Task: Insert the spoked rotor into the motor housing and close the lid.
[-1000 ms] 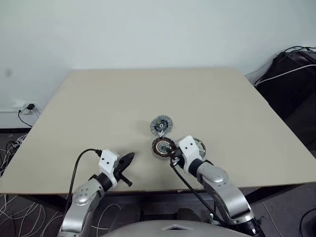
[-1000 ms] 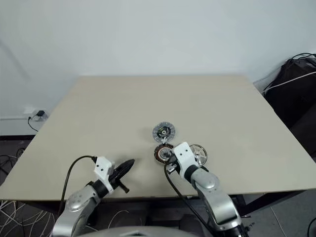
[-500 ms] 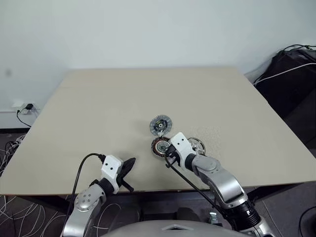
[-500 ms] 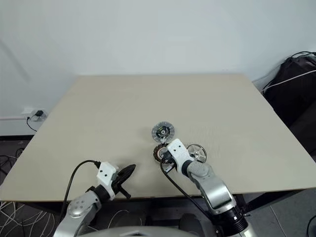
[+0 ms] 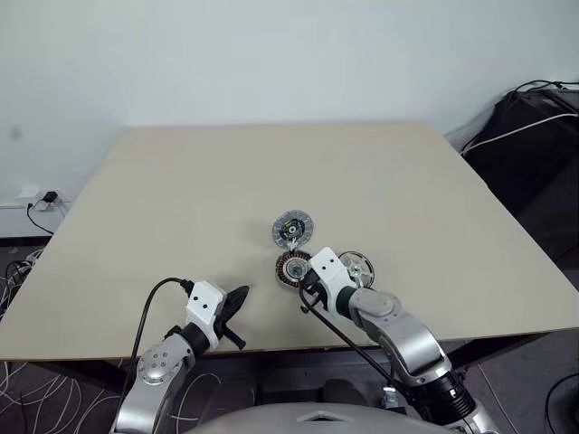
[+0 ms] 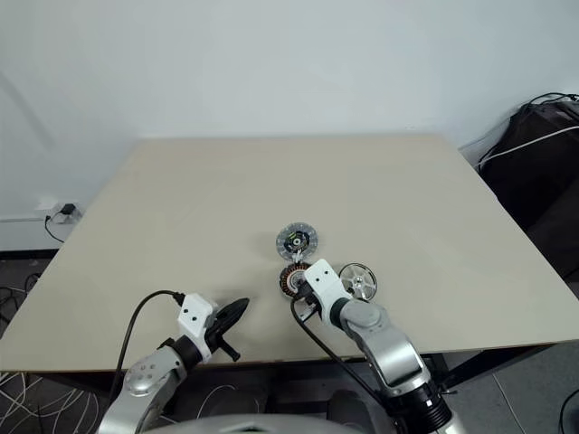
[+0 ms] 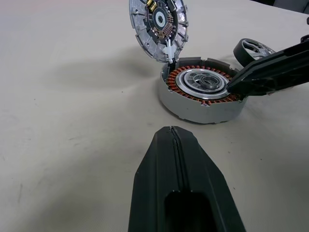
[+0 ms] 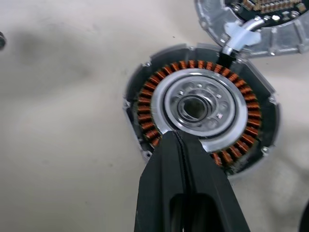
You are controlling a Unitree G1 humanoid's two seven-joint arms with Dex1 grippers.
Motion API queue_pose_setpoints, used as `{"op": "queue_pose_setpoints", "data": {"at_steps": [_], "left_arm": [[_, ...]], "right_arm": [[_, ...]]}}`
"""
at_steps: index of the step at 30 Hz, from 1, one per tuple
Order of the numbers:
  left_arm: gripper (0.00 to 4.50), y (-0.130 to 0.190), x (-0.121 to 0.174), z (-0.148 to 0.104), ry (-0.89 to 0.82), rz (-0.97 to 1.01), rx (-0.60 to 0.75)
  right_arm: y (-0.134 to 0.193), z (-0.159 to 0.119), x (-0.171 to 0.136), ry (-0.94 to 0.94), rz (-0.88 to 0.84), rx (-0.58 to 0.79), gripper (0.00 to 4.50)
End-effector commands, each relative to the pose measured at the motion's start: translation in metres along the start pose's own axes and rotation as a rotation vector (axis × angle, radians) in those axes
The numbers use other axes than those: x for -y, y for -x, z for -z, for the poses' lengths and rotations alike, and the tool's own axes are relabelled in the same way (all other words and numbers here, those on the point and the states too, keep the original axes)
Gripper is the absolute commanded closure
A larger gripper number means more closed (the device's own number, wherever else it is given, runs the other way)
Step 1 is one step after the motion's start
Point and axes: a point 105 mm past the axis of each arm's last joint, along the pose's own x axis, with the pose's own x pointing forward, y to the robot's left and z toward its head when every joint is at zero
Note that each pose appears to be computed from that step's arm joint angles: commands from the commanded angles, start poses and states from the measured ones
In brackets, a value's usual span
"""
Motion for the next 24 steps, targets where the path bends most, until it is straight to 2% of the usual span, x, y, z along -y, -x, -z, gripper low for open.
{"op": "queue_pose_setpoints", "data": {"at_steps": [1,24], "left_arm": [[4.50,-0.0029,0.0029,-0.0115,-0.020,0.018,0.049],[4.50,-0.0046,0.0083,-0.0132,-0.012,0.033,0.057]], "right_arm": [[0.0003,-0.0157,0.0023,0.027,0.008,0.048,4.48],[-0.0093,-0.0205,0.0119,0.038,0.019,0.054,4.48]]}}
